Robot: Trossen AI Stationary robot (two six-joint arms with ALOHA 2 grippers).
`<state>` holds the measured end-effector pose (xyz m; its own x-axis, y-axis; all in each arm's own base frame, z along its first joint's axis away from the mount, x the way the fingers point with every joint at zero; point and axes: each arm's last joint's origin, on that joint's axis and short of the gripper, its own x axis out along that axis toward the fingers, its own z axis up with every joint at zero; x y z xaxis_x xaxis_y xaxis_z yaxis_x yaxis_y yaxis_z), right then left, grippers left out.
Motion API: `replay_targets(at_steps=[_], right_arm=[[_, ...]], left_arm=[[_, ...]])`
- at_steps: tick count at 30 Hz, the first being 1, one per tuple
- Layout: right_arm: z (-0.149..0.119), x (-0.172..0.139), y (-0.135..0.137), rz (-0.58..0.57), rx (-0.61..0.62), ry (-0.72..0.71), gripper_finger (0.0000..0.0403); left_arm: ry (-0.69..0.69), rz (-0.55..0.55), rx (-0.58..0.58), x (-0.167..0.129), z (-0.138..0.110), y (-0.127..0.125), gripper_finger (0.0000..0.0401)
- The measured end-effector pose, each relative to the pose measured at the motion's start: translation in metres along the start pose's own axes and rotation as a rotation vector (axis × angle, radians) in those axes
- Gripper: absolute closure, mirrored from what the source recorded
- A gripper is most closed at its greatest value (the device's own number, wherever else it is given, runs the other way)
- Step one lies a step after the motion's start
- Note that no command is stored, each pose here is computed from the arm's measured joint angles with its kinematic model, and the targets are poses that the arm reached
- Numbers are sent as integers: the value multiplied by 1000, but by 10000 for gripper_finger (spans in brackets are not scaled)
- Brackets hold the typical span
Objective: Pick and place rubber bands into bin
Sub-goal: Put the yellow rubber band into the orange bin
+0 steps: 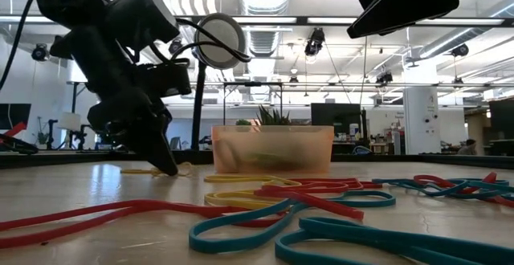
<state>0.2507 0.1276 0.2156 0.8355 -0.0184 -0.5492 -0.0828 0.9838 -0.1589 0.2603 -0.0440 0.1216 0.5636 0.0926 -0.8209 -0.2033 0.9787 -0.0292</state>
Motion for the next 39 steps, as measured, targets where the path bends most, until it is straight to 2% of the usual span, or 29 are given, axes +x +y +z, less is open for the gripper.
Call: replay_targets(at_steps=[4,8,16,22,28,35,39], right_arm=[[0,0,0,0,-1,0,344],[0,0,0,-1,-5,2,344],[-1,0,0,-1,-7,6,344],[-1,0,0,-2,-6,4,344],[-1,0,0,-2,-5,4,344],[-1,0,0,-2,-5,3,344],[-1,0,0,-2,-5,2,344]], left_arm=[[-18,-28,17,-11,5,-2,401],[-114,-59,41,-26,19,-11,401],[-292,0,115,-58,34,-30,401],[-469,181,204,-77,50,-43,401],[-651,467,316,-82,67,-49,401],[-670,755,442,-68,79,-51,401],[-665,842,465,-56,89,-44,401]])
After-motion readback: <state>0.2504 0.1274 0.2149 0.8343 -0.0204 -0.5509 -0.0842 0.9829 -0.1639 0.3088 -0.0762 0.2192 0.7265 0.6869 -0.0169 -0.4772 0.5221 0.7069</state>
